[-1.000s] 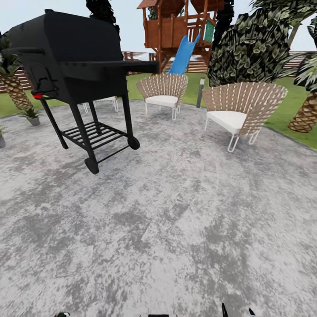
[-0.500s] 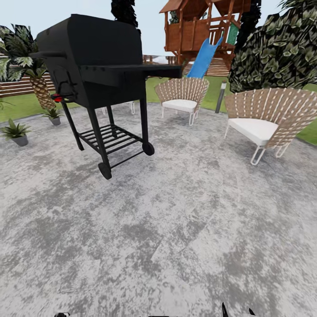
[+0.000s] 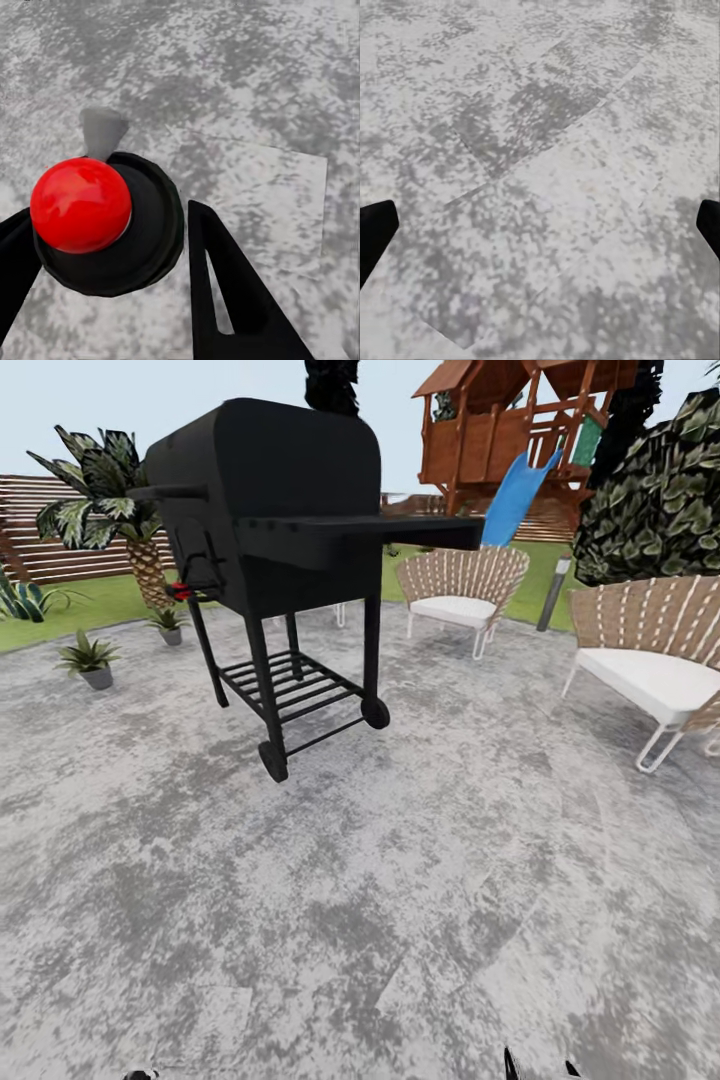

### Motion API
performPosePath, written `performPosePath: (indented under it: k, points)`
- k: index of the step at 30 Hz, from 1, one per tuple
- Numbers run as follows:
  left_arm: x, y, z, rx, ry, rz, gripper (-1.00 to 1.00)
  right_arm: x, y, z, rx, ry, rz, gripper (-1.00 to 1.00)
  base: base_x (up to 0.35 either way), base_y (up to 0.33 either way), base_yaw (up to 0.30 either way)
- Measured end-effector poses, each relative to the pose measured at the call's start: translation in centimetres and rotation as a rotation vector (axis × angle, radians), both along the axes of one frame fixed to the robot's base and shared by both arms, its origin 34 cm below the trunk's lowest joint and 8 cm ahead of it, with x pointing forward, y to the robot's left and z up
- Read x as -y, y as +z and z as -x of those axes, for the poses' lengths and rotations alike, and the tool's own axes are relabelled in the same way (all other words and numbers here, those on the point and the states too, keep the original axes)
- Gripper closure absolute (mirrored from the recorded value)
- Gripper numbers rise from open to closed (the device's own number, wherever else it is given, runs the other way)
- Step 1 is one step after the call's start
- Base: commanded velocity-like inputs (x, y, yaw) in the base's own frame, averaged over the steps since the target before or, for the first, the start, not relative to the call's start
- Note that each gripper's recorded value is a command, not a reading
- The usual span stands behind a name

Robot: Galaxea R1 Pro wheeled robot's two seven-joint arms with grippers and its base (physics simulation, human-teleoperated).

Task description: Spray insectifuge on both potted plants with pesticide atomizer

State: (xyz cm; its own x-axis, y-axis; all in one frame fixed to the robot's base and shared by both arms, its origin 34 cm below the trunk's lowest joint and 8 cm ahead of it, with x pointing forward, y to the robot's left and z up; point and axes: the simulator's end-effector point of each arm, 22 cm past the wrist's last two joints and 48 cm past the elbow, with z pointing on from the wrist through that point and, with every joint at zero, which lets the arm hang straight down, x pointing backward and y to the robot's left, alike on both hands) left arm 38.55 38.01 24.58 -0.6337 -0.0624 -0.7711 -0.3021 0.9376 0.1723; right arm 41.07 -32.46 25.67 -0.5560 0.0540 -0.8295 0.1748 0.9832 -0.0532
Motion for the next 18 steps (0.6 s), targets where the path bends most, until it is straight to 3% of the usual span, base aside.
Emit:
performPosePath:
  k: [8,18]
  points:
    - [0.00,0.24,-0.25,0.008,0.000,0.000,1.00,-0.05,0.26,-0.25,0.008,0.001,0.000,-1.00,0.296,0.169,0.220]
    - [0.01,0.55,-0.58,0.019,0.000,0.000,1.00,-0.08,0.59,-0.55,0.019,0.001,-0.001,-1.00,0.332,0.016,0.219]
